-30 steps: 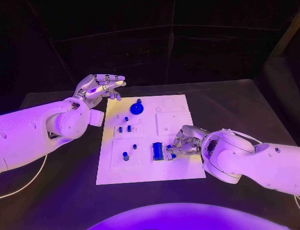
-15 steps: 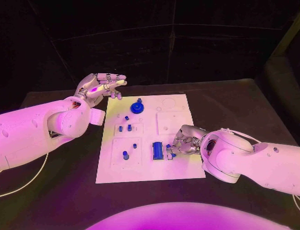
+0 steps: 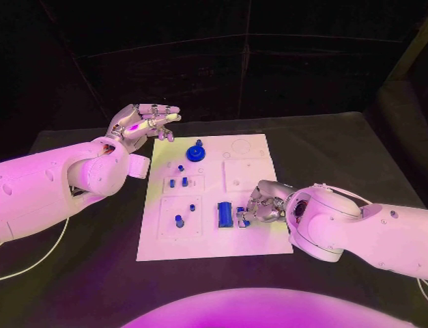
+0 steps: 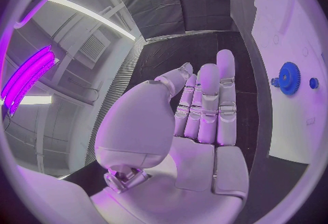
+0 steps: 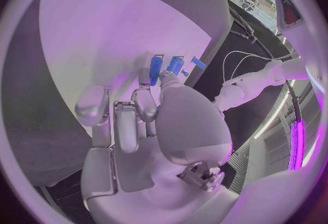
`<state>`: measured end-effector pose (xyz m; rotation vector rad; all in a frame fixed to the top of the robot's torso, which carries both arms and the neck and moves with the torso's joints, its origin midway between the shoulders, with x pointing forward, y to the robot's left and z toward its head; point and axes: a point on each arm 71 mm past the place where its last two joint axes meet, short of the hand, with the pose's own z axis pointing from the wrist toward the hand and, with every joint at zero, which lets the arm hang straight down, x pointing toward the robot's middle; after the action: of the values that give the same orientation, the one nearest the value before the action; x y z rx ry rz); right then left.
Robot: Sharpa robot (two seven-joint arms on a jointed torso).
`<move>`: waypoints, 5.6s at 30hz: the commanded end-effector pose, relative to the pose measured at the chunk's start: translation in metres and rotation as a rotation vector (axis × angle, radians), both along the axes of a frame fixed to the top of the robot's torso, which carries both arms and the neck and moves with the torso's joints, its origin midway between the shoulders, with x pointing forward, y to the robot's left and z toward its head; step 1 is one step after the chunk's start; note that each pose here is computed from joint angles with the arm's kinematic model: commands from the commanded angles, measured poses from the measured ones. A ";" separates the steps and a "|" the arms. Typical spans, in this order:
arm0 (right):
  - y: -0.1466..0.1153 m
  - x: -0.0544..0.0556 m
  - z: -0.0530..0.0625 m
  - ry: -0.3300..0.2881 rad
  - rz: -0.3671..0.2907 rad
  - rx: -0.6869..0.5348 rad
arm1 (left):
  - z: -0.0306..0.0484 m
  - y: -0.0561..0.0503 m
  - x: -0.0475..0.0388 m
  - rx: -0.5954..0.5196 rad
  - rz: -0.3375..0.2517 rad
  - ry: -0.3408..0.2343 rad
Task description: Assemble the parts on the task board
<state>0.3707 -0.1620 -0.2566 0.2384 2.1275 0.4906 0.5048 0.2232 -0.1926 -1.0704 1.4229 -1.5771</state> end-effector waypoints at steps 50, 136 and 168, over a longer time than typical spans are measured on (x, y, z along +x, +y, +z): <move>-0.013 -0.005 0.003 -0.018 0.100 -0.043 | 0.0015 -0.001 -0.0008 -0.009 -0.011 -0.003; -0.042 0.127 0.025 -0.294 -0.458 1.093 | -0.0438 -0.020 -0.0145 0.064 0.326 0.046; -0.030 0.091 0.032 -0.313 -0.532 1.105 | -0.0316 -0.031 -0.0431 0.097 0.366 0.017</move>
<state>0.4616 -0.1922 -0.2266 1.2197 1.2362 1.2291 0.4614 0.1925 -0.2278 -1.2429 1.2386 -1.2226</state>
